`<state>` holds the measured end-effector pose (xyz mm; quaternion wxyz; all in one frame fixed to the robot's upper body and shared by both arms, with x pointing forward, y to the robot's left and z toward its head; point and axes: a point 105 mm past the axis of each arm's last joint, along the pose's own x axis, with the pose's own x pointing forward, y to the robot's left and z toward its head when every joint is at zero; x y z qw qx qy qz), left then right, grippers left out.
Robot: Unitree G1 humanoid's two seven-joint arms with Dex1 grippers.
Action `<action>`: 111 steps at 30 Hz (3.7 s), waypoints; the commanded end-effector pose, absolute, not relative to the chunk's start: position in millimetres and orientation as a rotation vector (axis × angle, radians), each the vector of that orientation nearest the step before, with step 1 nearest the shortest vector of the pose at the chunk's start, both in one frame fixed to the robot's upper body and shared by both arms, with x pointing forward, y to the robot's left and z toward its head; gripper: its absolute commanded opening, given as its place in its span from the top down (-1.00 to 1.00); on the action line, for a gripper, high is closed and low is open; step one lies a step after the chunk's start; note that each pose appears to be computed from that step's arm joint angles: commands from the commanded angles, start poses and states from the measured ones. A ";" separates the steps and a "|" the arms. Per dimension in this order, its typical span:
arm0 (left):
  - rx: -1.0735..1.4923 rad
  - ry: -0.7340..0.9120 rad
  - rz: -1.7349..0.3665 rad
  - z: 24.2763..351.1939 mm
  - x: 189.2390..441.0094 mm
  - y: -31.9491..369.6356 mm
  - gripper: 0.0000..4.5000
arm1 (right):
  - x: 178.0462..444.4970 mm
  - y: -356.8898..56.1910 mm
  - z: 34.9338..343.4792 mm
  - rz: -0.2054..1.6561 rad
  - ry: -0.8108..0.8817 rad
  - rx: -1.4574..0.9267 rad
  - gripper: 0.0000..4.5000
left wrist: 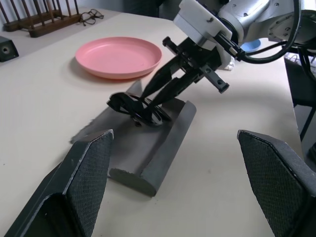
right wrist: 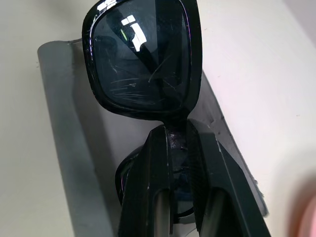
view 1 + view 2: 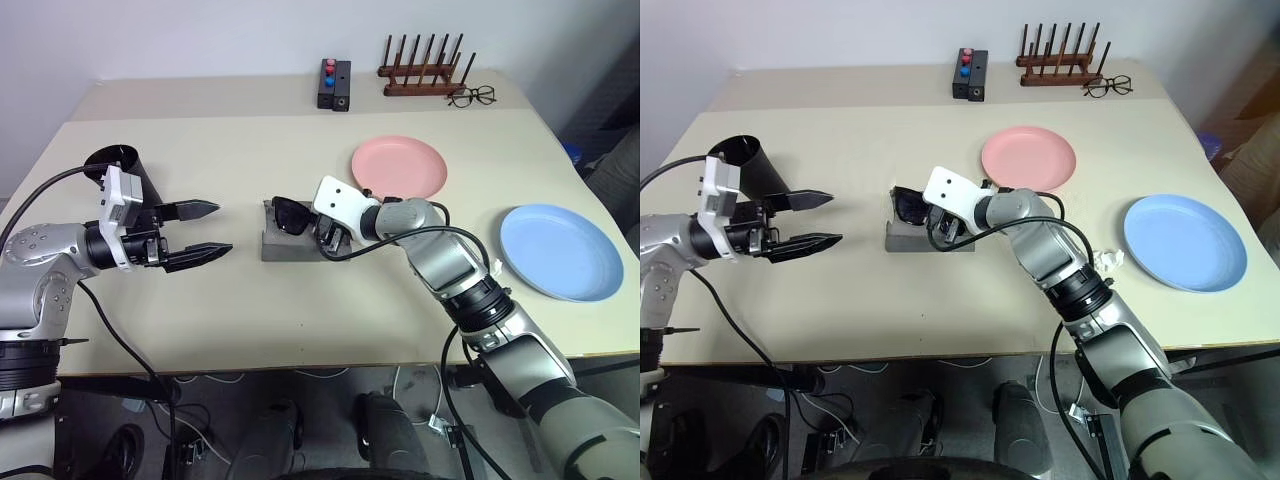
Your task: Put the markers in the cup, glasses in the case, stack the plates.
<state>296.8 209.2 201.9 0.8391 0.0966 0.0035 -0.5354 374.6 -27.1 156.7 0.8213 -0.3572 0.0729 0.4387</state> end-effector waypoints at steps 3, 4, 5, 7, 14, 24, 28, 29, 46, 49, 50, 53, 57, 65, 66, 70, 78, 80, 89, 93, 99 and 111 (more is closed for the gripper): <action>0.231 -0.039 -1.123 215.0 295.4 211.1 -0.85 | 372.7 -22.8 166.8 0.940 0.141 -0.853 0.98; 0.231 -0.039 -1.122 214.9 295.4 211.3 -0.85 | 372.3 -22.8 165.8 0.945 0.148 -0.859 0.98; 0.231 -0.040 -1.121 215.0 295.2 211.3 -0.85 | 371.9 -23.2 164.4 0.948 0.156 -0.865 0.98; 0.230 -0.040 -1.120 215.3 294.7 211.2 -0.85 | 372.2 -24.3 162.1 0.946 0.169 -0.872 0.98; 0.222 -0.033 -1.116 213.6 293.2 211.7 -0.85 | 373.5 -27.9 154.7 0.943 0.213 -0.892 0.98; 0.213 -0.025 -1.110 212.7 293.7 212.9 -0.85 | 375.1 -19.5 158.4 0.963 0.201 -0.806 0.98; 0.213 -0.021 -1.108 212.1 293.8 213.6 -0.85 | 376.0 -20.3 159.8 0.958 0.203 -0.798 0.02; 0.213 -0.022 -1.107 212.4 294.0 213.9 -0.85 | 376.7 -20.2 160.6 0.954 0.197 -0.804 -0.17; 0.198 -0.048 -1.060 217.0 304.5 216.1 -0.85 | 383.0 -10.4 232.1 0.939 -0.064 -0.526 -0.97; 0.205 -0.100 -0.958 225.5 324.0 221.9 -0.85 | 388.4 -19.7 250.8 0.899 -0.106 -0.406 -0.97; 0.195 -0.112 -0.939 227.9 329.6 222.7 -0.85 | 391.2 -23.8 251.0 0.882 -0.107 -0.397 -0.97; 0.173 -0.123 -0.863 229.7 351.0 225.2 -0.85 | 393.9 -33.8 247.6 0.850 -0.120 -0.390 -0.97; 0.164 -0.140 -0.829 231.8 374.2 221.1 -0.62 | 386.4 -51.3 255.4 0.877 -0.182 -0.229 -1.00; 0.181 -0.080 -0.791 218.7 428.0 184.9 0.99 | 350.6 -87.2 236.1 1.024 -0.185 -0.248 -1.00; 0.186 -0.076 -0.774 218.3 433.9 180.9 0.99 | 342.6 -87.9 235.8 1.056 -0.189 -0.243 -1.00; 0.168 0.012 -0.812 204.4 445.5 152.2 0.99 | 319.6 -98.9 226.6 1.114 -0.192 -0.270 -1.00; 0.215 0.129 -0.858 193.2 450.5 123.3 0.99 | 315.0 -109.8 224.7 1.056 -0.193 -0.275 -1.00; 0.241 0.167 -0.856 187.1 450.6 122.5 0.99 | 313.9 -108.6 224.9 1.051 -0.197 -0.279 -1.00; 0.246 0.405 -1.047 155.5 429.3 105.2 0.99 | 311.5 -103.0 225.2 1.028 -0.208 -0.279 -1.00; 0.223 0.422 -1.085 159.1 425.6 104.4 0.99 | 312.7 -101.9 224.2 1.020 -0.206 -0.285 -1.00; 0.220 0.487 -1.174 153.9 413.8 107.9 0.99 | 316.9 -102.5 224.5 0.999 -0.210 -0.302 -1.00; 0.241 0.457 -1.291 150.6 401.5 102.8 0.99 | 321.3 -100.5 221.9 0.997 -0.207 -0.318 -1.00</action>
